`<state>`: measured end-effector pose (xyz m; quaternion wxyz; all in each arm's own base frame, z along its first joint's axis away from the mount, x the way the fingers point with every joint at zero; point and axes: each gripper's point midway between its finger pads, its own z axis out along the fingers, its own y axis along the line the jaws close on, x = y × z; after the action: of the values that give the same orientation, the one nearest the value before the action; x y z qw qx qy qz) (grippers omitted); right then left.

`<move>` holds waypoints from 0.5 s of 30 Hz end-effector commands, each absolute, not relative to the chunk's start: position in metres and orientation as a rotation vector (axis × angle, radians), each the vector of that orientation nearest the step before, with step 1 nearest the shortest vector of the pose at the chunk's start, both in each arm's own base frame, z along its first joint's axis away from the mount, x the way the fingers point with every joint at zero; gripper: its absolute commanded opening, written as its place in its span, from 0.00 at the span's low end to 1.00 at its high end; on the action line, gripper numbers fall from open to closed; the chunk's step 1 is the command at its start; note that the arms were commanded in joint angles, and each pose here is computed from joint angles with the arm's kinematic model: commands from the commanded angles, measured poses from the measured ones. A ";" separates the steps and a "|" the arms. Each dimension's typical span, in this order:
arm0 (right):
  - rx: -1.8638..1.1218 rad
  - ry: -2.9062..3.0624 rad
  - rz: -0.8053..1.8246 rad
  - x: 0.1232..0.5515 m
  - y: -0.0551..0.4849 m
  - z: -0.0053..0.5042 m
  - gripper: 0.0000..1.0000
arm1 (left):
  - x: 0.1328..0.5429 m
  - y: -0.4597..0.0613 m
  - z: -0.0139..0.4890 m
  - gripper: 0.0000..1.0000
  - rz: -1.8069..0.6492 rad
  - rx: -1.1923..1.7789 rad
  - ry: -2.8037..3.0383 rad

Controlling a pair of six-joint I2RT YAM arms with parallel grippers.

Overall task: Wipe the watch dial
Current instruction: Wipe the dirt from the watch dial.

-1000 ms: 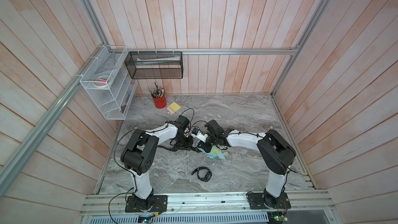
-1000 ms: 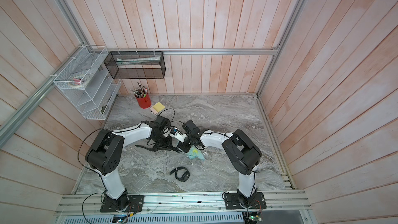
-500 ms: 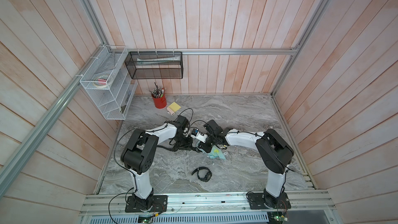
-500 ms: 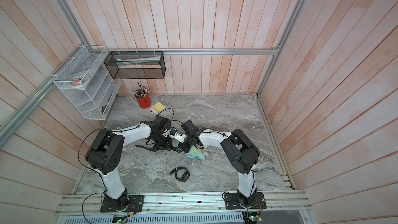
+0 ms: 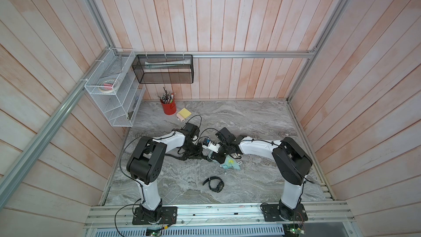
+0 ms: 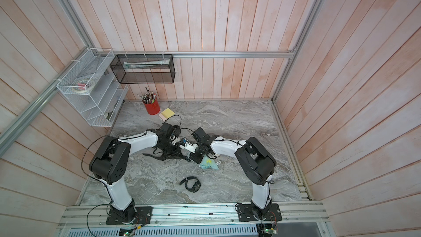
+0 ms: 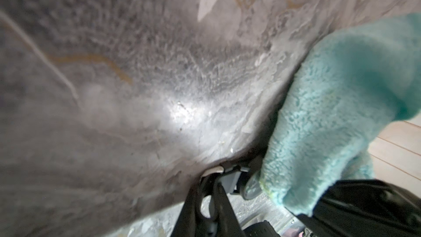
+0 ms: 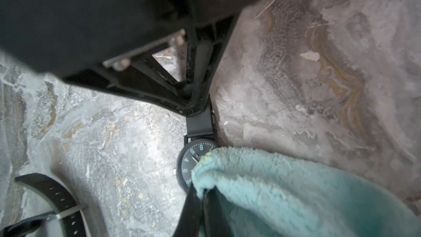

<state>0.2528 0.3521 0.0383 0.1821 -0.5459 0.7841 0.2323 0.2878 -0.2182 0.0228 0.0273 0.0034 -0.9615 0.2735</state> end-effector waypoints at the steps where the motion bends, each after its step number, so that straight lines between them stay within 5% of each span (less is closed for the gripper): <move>1: -1.596 2.321 0.641 0.230 0.333 0.022 0.00 | 0.297 -0.214 0.020 0.17 0.866 0.077 -3.008; 15: -1.270 2.421 0.262 0.293 0.309 0.018 0.00 | 0.293 -0.216 0.024 0.15 0.897 0.059 -3.018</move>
<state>0.2797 0.3373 0.0338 0.2039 -0.4906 0.8316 0.1616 0.2872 -0.2191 0.0235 0.0180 0.0173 -0.9564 0.2910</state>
